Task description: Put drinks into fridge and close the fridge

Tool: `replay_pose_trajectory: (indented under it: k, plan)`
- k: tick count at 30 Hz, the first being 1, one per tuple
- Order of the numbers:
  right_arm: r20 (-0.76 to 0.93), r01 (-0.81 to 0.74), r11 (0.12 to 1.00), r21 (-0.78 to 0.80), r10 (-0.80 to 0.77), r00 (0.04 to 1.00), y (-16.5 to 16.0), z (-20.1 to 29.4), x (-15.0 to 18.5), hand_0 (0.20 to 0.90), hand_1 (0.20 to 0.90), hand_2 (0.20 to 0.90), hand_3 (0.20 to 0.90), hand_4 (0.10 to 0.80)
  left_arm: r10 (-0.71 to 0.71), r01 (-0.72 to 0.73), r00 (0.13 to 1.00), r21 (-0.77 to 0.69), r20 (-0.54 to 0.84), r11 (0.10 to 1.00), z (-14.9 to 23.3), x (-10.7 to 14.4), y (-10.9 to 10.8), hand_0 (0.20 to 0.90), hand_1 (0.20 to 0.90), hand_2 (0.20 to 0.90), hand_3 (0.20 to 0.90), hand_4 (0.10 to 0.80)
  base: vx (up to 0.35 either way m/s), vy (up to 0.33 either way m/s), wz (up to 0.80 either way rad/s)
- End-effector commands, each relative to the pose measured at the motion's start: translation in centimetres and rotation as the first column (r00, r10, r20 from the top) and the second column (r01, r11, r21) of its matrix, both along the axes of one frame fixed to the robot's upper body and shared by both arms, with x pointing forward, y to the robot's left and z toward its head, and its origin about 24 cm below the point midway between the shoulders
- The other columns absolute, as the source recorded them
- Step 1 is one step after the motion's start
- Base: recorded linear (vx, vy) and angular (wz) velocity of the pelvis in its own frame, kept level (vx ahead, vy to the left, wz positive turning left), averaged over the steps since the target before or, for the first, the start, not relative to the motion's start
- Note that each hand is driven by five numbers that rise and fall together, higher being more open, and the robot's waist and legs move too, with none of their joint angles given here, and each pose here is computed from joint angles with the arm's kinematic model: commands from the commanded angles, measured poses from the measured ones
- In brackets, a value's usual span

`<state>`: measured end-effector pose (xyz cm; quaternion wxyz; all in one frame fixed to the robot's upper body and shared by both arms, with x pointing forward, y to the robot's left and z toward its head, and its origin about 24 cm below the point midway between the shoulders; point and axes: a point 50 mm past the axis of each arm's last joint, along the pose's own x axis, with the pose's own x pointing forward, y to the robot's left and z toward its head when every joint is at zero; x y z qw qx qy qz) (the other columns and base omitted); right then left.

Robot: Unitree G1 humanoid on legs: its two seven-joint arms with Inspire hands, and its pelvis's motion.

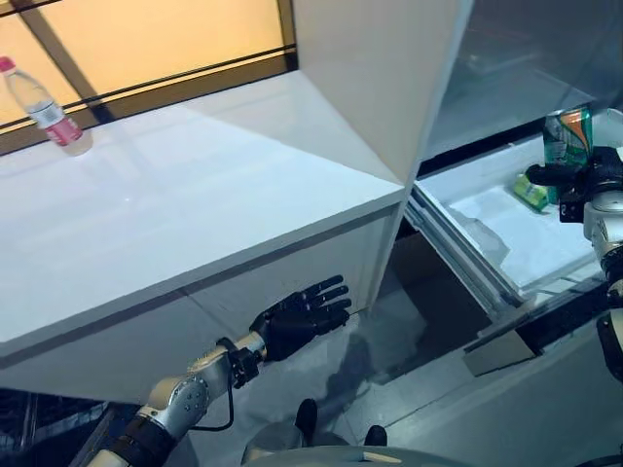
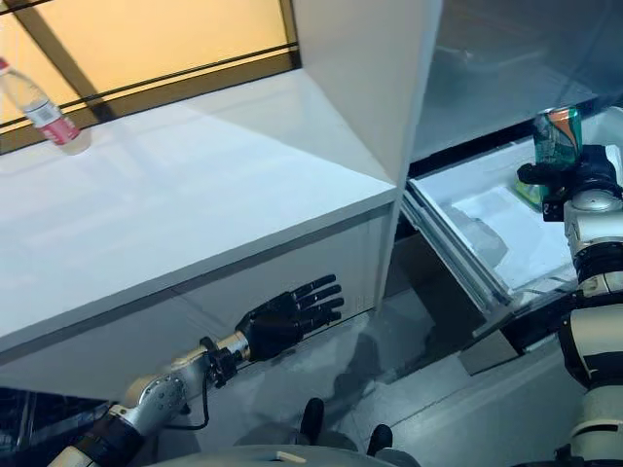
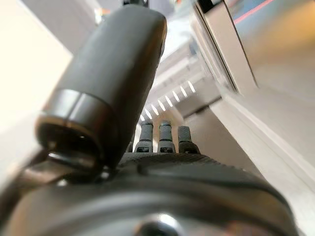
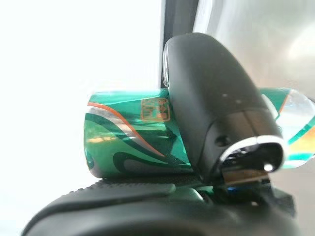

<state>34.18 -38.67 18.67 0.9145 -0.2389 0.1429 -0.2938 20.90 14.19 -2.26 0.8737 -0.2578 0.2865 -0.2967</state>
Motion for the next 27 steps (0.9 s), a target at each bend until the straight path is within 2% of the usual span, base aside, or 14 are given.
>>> replay_pose_trajectory:
  k: [1,3,4,7,8,9,17,20,27]
  plan:
    - [0.163,-0.017,0.97,-0.242,0.058,0.985,0.3,10.4,0.3,0.3,0.3,0.3,0.2,0.1,-0.071,0.051,0.984,0.123,0.166,0.991,0.3,0.4,0.6,0.9,0.9,0.9,0.9,0.8,-0.079,-0.071,0.21]
    - [0.046,-0.007,0.969,-0.247,0.019,0.999,-0.5,9.3,0.1,0.3,0.3,0.3,0.2,0.1,-0.038,0.006,0.988,0.215,0.149,0.977,-1.4,0.3,1.8,0.9,0.9,0.9,0.9,0.8,-0.088,-0.054,0.22]
    - [0.046,-0.007,0.969,-0.248,0.019,0.999,-0.5,9.4,0.1,0.3,0.3,0.3,0.2,0.1,-0.038,0.005,0.988,0.214,0.15,0.977,-1.4,0.4,1.7,0.9,0.9,0.9,0.9,0.8,-0.075,-0.062,0.19]
    - [-0.111,-0.024,0.978,-0.207,0.001,0.994,-1.0,7.4,-0.1,0.3,0.3,0.3,0.2,0.1,0.017,-0.069,0.992,0.415,0.128,0.907,-4.0,0.3,4.2,0.9,0.9,0.9,0.9,0.8,-0.106,-0.078,0.15]
    - [-0.111,-0.024,0.978,-0.207,0.001,0.994,-1.0,7.5,-0.1,0.3,0.3,0.3,0.2,0.1,0.017,-0.069,0.992,0.415,0.129,0.907,-4.0,0.4,4.2,0.9,0.9,0.9,0.9,0.8,-0.116,-0.079,0.07]
    - [-0.138,-0.038,0.979,-0.198,0.01,0.99,-0.8,7.0,0.1,0.3,0.3,0.3,0.2,0.1,0.047,-0.098,0.992,0.471,0.118,0.876,-4.6,0.3,5.1,0.9,0.9,0.9,0.9,0.8,-0.057,-0.043,0.0]
    - [-0.183,-0.106,0.968,-0.227,0.064,0.981,-0.1,6.8,0.6,0.3,0.3,0.3,0.2,0.1,0.143,-0.193,0.981,0.568,0.132,0.8,-5.8,0.3,7.4,0.9,0.9,0.9,0.9,0.8,-0.08,-0.039,-0.06]
    - [-0.168,-0.175,0.957,-0.233,0.138,0.976,1.2,6.6,1.5,0.3,0.3,0.3,0.2,0.1,0.172,-0.215,0.977,0.584,0.13,0.782,-6.0,0.4,7.9,0.9,0.9,0.9,0.9,0.8,-0.078,-0.034,-0.05]
    - [-0.188,-0.305,0.917,-0.258,0.262,0.946,3.8,5.9,2.9,0.3,0.3,0.3,0.2,0.1,0.17,-0.185,0.982,0.653,0.087,0.735,-6.9,0.2,8.5,0.9,0.9,0.9,0.9,0.8,-0.056,-0.017,-0.11]
